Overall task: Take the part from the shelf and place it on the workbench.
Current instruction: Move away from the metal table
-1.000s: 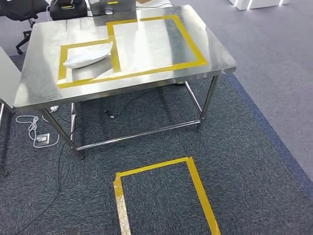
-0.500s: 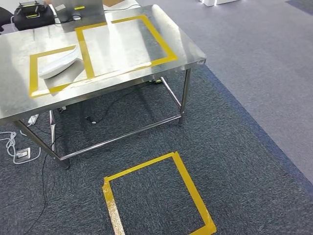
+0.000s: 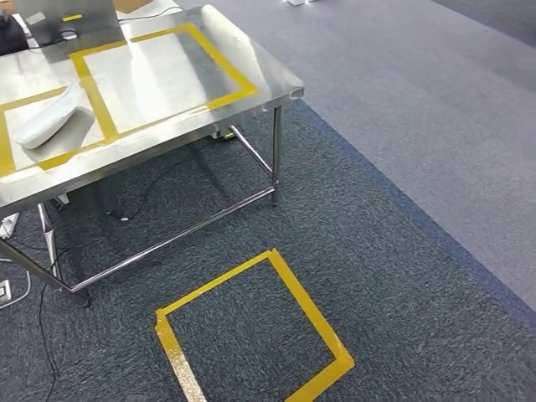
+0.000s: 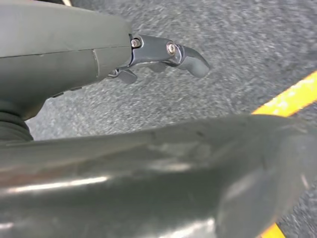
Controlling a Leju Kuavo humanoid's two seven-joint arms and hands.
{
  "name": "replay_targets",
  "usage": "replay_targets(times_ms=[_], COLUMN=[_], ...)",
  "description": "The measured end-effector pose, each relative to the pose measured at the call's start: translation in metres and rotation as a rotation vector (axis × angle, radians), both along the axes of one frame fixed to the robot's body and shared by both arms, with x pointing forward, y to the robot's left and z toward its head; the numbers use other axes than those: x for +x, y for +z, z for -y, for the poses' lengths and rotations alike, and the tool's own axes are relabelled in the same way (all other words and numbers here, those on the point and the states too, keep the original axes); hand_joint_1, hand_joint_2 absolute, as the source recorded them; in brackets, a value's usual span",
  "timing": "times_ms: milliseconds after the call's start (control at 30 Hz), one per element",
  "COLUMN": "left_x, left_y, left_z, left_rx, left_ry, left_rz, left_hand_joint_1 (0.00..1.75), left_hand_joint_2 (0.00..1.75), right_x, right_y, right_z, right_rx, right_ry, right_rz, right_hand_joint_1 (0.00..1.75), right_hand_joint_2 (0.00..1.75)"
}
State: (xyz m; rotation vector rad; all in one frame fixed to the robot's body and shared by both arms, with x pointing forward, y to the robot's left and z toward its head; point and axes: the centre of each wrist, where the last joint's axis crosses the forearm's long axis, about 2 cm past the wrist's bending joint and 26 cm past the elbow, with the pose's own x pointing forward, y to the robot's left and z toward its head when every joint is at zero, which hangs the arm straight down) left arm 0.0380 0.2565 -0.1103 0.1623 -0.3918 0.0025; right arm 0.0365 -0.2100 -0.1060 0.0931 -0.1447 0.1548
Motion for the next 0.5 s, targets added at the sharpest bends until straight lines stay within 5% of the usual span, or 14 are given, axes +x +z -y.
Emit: replay_targets(times_ms=[500], left_x=[-0.0053], left_y=[-0.0008], left_z=[-0.0038], left_rx=[0.014], left_ry=[-0.019], left_rz=[-0.037], left_hand_joint_1=[0.00], left_hand_joint_2=[0.00], right_x=[-0.0024], right_y=[0.0005], right_z=[-0.0049], right_rx=[0.014], right_ry=[0.017], right_rz=[-0.041], right_hand_joint_1=[0.00], right_hand_joint_2=[0.00])
